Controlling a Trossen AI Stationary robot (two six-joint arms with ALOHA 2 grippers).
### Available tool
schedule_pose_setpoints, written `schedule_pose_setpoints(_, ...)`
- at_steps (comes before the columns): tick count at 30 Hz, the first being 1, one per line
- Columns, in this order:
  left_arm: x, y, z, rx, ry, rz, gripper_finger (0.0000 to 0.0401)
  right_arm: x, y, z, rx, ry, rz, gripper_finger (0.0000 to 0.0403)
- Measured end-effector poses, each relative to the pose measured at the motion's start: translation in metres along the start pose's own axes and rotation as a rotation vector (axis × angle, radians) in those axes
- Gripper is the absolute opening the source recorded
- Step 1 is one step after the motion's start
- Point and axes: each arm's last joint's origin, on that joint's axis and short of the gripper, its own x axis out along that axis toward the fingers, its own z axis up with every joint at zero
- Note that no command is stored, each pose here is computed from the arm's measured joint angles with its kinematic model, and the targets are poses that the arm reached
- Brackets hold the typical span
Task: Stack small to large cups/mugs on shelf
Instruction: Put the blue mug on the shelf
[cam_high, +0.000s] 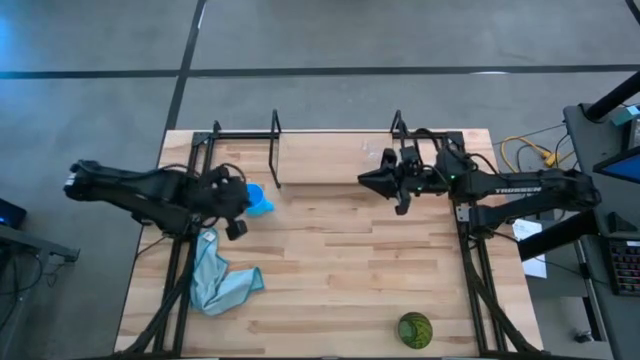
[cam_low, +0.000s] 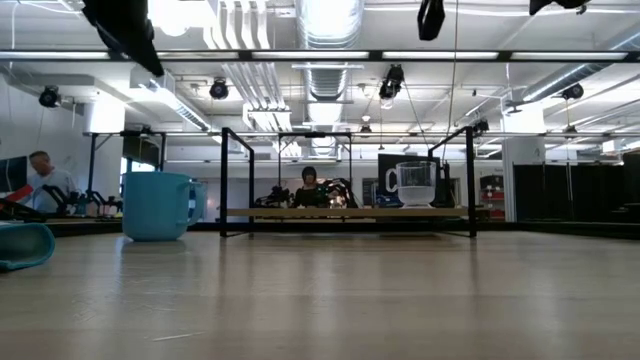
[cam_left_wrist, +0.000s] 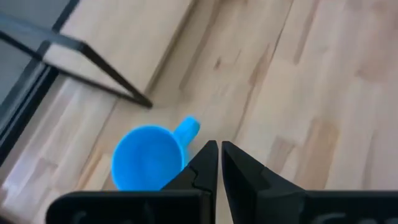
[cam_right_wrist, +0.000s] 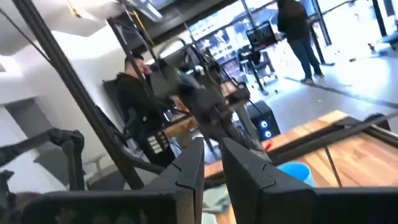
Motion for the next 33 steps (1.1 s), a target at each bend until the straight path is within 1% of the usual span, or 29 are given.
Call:
schedule_pose_setpoints(3, 0.010, -0.004, -0.001, 0.016, 0.087, 0.017, 0.0008, 0.000, 0.004, 0.007, -0.003, -0.022, 0.011, 0.0052)
schedule_pose_setpoints(6, 0.019, -0.007, -0.001, -0.012, 0.134, 0.043, 0.0008, -0.001, 0.007, 0.014, -0.005, -0.046, 0.025, 0.0052)
schedule_pose_setpoints(9, 0.018, -0.006, 0.002, -0.052, 0.099, 0.043, 0.0008, 0.000, 0.008, 0.015, -0.014, -0.045, 0.024, 0.0052)
schedule_pose_setpoints(12, 0.018, -0.007, 0.006, -0.061, 0.067, 0.028, 0.0008, 0.000, 0.007, 0.014, -0.013, -0.030, 0.020, 0.0052)
schedule_pose_setpoints(13, 0.018, -0.008, 0.006, -0.048, 0.057, 0.023, 0.0008, 0.000, 0.007, 0.013, -0.011, -0.021, 0.015, 0.0052)
schedule_pose_setpoints(17, 0.016, -0.007, 0.008, 0.103, 0.049, 0.014, 0.0008, 0.000, 0.004, 0.008, -0.004, 0.027, -0.009, 0.0052)
schedule_pose_setpoints(20, 0.018, -0.008, 0.009, 0.105, 0.048, 0.019, 0.0008, 0.000, 0.003, 0.005, 0.025, 0.057, -0.023, 0.0052)
schedule_pose_setpoints(23, 0.025, -0.005, 0.007, 0.111, 0.116, 0.063, 0.0008, 0.000, 0.002, 0.003, 0.064, 0.082, -0.033, 0.0052)
schedule_pose_setpoints(26, 0.032, 0.003, 0.002, 0.042, 0.230, 0.133, 0.0008, 0.000, 0.003, 0.001, 0.078, 0.098, -0.035, 0.0052)
schedule_pose_setpoints(28, 0.037, 0.007, -0.001, -0.005, 0.302, 0.152, 0.0008, 0.000, 0.003, 0.000, 0.086, 0.101, -0.033, 0.0052)
schedule_pose_setpoints(30, 0.042, 0.009, -0.002, -0.022, 0.337, 0.153, 0.0011, 0.000, 0.004, 0.000, 0.086, 0.103, -0.029, 0.0052)
schedule_pose_setpoints(33, 0.052, 0.013, -0.002, -0.055, 0.336, 0.159, 0.0027, 0.000, 0.004, 0.000, 0.086, 0.104, -0.029, 0.0052)
